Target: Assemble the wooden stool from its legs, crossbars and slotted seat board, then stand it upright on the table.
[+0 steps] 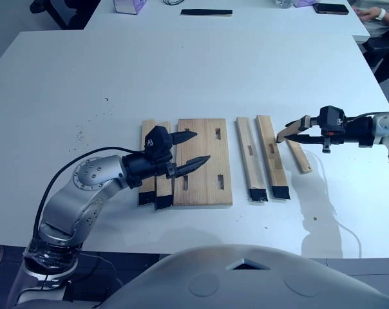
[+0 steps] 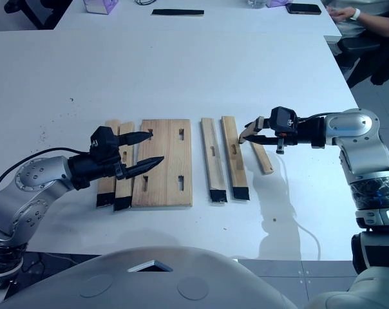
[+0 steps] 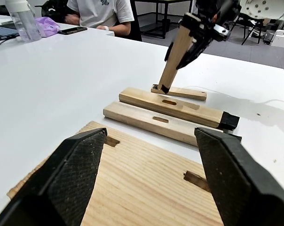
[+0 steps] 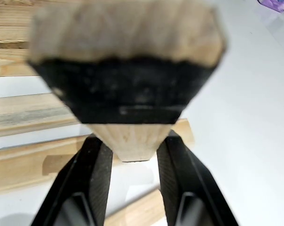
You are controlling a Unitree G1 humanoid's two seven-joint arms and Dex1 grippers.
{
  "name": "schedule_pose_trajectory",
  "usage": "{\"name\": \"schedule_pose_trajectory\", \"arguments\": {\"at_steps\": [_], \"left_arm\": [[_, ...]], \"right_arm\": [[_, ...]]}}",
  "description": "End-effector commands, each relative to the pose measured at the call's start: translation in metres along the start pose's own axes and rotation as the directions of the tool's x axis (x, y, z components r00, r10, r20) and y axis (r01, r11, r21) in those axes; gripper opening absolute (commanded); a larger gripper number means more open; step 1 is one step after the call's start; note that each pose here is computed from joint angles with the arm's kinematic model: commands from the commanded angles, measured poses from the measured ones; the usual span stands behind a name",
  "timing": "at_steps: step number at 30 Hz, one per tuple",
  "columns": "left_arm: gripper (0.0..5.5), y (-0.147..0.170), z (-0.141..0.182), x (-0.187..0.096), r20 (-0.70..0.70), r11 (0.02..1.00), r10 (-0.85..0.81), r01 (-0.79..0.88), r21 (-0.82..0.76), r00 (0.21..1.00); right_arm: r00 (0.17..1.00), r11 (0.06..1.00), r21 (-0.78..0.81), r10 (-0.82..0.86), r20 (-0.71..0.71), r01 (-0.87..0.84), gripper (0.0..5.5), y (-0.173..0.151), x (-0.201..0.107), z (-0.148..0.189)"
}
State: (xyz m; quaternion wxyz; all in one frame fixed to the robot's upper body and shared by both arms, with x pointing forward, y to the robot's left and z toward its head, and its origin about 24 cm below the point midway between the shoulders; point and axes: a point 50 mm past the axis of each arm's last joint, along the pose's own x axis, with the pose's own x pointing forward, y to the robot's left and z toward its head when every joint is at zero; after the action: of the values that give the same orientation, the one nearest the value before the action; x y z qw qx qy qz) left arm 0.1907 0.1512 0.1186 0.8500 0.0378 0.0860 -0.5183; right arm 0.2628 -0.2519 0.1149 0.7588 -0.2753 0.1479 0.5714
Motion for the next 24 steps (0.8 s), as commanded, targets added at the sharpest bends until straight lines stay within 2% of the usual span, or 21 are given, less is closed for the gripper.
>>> {"name": "schedule_pose_trajectory", "arguments": {"at_steps": [1,14,24], "left_arm": [[3.47,0.001,-0.002,-0.001,-0.016,1.0,0.01,-0.01,0.01,1.0],[3.47,-0.004,-0.003,0.002,-0.019,1.0,-0.004,0.004,0.01,1.0],[3.47,-0.005,-0.004,0.003,-0.034,1.0,-0.022,0.023,0.009,0.999]], "right_arm": [[1.0,0.999,-0.037,0.008,0.003,-0.008,1.29,0.0,0.0,0.003],[0.998,0.996,-0.06,0.064,0.029,-0.062,1.29,0.011,0.008,0.007],[0.983,0.984,0.039,0.177,-0.056,-0.175,1.29,0.035,0.004,-0.018]]}}
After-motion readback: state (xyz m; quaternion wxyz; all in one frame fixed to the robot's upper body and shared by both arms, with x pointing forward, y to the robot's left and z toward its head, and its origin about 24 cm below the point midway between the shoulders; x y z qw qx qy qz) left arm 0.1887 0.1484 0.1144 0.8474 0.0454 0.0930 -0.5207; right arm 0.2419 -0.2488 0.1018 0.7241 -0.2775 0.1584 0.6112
